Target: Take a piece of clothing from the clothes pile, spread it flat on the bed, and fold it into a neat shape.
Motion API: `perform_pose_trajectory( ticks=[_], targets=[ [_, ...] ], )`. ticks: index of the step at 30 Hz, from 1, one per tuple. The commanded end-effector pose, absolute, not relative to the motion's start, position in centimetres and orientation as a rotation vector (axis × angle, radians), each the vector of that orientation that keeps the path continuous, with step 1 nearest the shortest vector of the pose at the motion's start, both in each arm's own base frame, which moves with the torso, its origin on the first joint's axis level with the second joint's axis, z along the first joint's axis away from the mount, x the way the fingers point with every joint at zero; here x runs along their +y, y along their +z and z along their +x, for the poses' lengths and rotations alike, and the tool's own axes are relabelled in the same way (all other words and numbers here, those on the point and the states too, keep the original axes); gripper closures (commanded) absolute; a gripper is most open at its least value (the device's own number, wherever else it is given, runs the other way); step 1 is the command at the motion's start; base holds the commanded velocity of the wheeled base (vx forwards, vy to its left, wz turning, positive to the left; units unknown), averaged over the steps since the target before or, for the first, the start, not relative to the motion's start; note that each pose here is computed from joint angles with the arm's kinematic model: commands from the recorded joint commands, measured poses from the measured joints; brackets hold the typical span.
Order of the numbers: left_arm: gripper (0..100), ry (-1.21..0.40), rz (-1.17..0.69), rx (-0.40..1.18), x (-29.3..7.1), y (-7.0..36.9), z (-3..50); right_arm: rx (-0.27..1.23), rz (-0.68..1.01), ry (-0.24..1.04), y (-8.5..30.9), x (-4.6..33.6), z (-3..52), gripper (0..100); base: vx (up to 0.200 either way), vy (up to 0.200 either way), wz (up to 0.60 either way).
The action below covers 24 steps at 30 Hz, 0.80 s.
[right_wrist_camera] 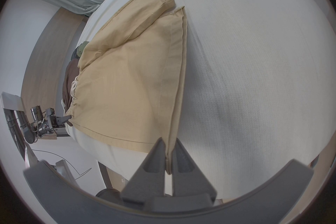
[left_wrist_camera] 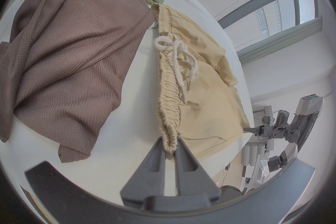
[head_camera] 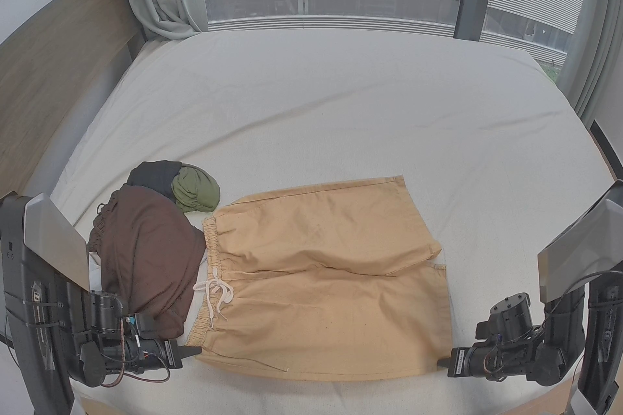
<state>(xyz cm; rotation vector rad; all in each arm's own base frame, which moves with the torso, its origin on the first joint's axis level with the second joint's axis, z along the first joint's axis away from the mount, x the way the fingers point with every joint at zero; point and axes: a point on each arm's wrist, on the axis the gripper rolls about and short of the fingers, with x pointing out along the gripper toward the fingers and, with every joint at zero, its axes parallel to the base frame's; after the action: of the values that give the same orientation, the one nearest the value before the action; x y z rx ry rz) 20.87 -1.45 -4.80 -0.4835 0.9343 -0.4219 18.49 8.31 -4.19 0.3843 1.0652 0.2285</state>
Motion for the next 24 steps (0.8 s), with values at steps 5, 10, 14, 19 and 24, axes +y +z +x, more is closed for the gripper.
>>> perform_pose_trajectory(
  ticks=[5,10,14,19,24],
  targets=[
    [100,-0.418,-0.474,0.969,-1.4,-4.9,20.3,1.085,0.379,0.221,-3.9,8.1,18.0,100,0.0,0.0,0.0],
    [100,-0.419,-0.47,0.973,-1.4,-4.9,20.2,1.103,0.374,0.219,-3.8,8.0,17.7,100,0.0,0.0,0.0],
    [100,-0.421,-0.453,0.973,-1.4,-5.0,20.2,1.106,0.382,0.231,-3.6,8.1,17.7,100,0.0,0.0,0.0],
    [100,-0.437,-0.433,0.953,-1.3,-5.0,20.3,1.047,0.398,0.253,-3.2,8.2,18.2,100,0.0,0.0,0.0],
    [100,-0.456,-0.427,0.86,-1.4,-4.1,21.1,0.969,0.417,0.28,-2.7,8.4,18.8,100,0.0,0.0,0.0]
  ],
)
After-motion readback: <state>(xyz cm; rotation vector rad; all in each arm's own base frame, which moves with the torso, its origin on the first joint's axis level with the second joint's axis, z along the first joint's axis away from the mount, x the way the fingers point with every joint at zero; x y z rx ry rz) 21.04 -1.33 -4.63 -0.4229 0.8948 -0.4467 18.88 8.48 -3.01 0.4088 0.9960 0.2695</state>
